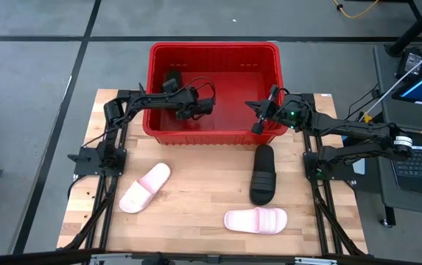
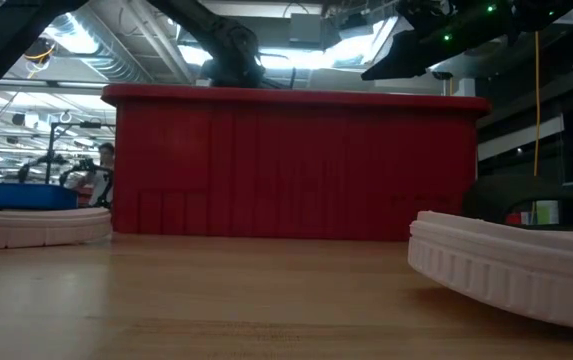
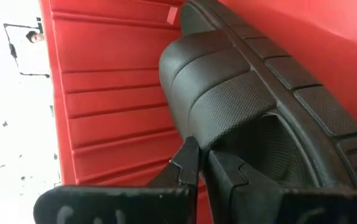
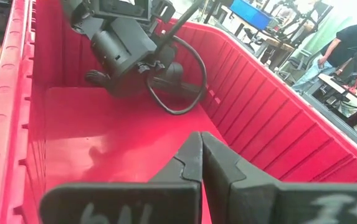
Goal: Pick and place slides into bin
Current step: Put the left black slides into the red bin
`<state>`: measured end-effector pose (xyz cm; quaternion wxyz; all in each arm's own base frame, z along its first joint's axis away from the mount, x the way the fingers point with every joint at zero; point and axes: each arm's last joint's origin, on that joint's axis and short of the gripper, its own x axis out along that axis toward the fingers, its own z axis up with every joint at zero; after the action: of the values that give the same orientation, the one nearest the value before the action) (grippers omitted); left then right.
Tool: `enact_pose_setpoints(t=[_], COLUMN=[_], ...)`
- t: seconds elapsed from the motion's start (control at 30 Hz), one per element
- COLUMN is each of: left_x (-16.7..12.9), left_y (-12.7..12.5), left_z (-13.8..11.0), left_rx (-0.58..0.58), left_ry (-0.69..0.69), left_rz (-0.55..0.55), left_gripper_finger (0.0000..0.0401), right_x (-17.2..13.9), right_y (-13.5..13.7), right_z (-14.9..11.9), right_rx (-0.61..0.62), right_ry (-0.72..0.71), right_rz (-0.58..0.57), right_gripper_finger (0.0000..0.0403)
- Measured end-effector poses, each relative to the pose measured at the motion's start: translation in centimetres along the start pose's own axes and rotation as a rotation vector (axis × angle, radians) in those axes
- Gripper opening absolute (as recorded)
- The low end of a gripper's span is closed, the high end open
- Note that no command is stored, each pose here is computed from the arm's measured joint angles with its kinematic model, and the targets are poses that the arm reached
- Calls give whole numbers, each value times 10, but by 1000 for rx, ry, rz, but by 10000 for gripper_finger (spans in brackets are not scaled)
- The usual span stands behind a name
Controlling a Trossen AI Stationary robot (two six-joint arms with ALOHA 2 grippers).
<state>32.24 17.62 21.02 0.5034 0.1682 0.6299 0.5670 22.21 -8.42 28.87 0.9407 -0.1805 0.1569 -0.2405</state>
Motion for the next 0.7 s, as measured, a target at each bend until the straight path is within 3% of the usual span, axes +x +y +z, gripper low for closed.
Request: enact_pose_setpoints(t=[0.33,0.7], left_x=[0,9], left_y=[-1,-20], left_z=[2,-11], left_rx=[-30,15], left_ry=[-20,-17], left_rz=[11,51], left_gripper_finger=[3,3], right_x=[0,0], right_y=[2,2], right_z=[-4,-4], right_rx=[-9,-9], right_ry=[40,40], right_rz=[17,17], right_gripper_finger=[6,6])
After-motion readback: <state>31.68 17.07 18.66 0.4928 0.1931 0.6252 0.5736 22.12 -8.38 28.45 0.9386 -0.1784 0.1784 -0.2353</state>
